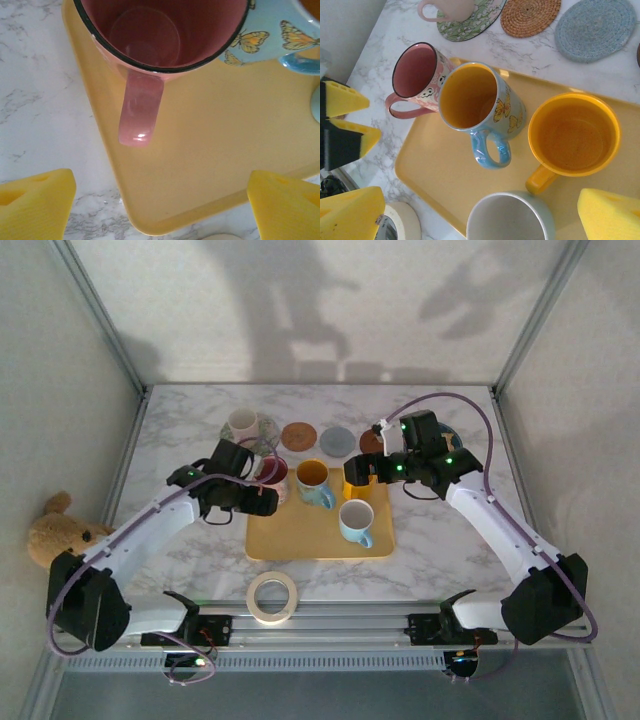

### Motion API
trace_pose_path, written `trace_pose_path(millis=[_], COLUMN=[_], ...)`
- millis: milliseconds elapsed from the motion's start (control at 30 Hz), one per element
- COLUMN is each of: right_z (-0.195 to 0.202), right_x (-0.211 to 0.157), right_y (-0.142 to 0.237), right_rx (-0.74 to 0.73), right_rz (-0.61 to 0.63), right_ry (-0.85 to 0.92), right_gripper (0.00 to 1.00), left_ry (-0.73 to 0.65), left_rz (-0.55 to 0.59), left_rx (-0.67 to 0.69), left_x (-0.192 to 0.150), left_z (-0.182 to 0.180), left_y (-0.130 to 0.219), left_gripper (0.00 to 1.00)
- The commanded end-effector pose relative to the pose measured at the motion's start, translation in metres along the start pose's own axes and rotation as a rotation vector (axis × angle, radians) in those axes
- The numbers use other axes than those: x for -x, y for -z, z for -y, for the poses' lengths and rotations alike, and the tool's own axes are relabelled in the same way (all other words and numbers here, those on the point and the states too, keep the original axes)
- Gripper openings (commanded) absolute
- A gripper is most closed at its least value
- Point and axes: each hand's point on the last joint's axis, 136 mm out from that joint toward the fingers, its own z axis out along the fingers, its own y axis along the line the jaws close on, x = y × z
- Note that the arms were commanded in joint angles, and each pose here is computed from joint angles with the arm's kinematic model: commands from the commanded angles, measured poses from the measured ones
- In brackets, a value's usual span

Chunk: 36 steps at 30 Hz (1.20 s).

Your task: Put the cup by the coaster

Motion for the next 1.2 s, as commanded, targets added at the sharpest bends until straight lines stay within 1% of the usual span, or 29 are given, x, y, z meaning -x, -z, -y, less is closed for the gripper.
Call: trace_pose_path(millis=[0,133,567,1167], right_z=[-0.001,-0.001,0.005,0.01], right_x=[0.003,0.005,0.008,0.006], right_y=[-0.005,-0.006,-0.011,-0.011], right_rx=[0.0,-0.001,-0.023,-0.045], right_rz=[0.009,0.013,0.011,0.018], right_ry=[-0.007,-0.004,-0.006,-0.012], right_gripper=[0.99,0.99,0.99,0.99], left_ry=[0.012,0.024,0.031,0.027], left_rz=[-0.015,-0.046,-0.115,-0.108], left_rx=[-0.01,-0.008,0.017,0.03], left_x=[-0.002,-0.005,-0.014,-0.011], left_z=[0.003,0.003,-0.003,-0.006], left_y=[-0.013,-0.026,-0.059,-0.072], left_gripper=[0.86,0.84,0.69,0.49])
